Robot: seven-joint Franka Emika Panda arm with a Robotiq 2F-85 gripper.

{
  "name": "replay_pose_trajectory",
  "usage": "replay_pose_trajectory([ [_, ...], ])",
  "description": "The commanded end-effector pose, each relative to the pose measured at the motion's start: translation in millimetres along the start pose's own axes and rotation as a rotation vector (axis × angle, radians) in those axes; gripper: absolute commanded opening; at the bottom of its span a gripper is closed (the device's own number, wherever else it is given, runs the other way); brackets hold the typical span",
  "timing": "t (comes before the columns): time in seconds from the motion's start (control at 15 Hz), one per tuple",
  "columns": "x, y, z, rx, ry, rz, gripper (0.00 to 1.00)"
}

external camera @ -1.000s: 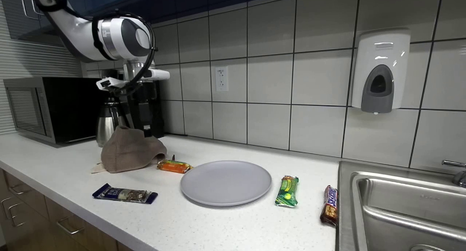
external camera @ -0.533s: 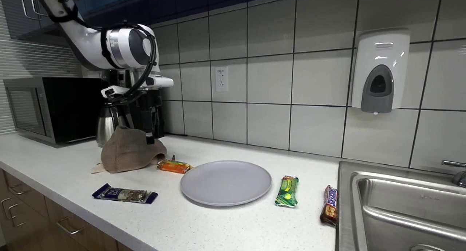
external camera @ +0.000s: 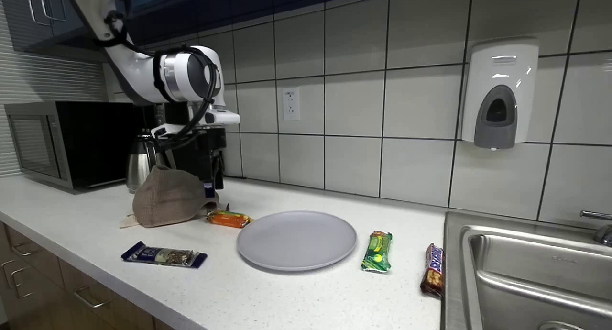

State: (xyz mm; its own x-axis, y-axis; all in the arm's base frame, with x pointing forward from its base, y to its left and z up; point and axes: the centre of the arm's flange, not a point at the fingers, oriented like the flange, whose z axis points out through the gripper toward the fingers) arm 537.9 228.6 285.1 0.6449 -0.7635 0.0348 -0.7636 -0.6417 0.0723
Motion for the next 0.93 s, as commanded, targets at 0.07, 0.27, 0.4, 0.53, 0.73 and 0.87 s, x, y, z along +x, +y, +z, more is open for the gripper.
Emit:
replay_pose_trajectory([
  [0.07, 13.1, -13.5, 12.4, 0.022, 0.002, 0.097, 1.00],
  [0.27, 17.0, -15.1, 21.9, 0.029, 0.001, 0.145, 1.00],
  [0.4, 17.6, -16.0, 27.3, 0.032, 0.001, 0.170, 1.00],
  [0.53, 17.5, -15.1, 33.4, 0.028, -0.003, 0.190, 1.00],
  [0.73, 18.0, -11.1, 41.8, 0.016, -0.009, 0.218, 1.00],
  [0.87, 19.1, -9.7, 46.3, 0.007, -0.011, 0.231, 1.00],
])
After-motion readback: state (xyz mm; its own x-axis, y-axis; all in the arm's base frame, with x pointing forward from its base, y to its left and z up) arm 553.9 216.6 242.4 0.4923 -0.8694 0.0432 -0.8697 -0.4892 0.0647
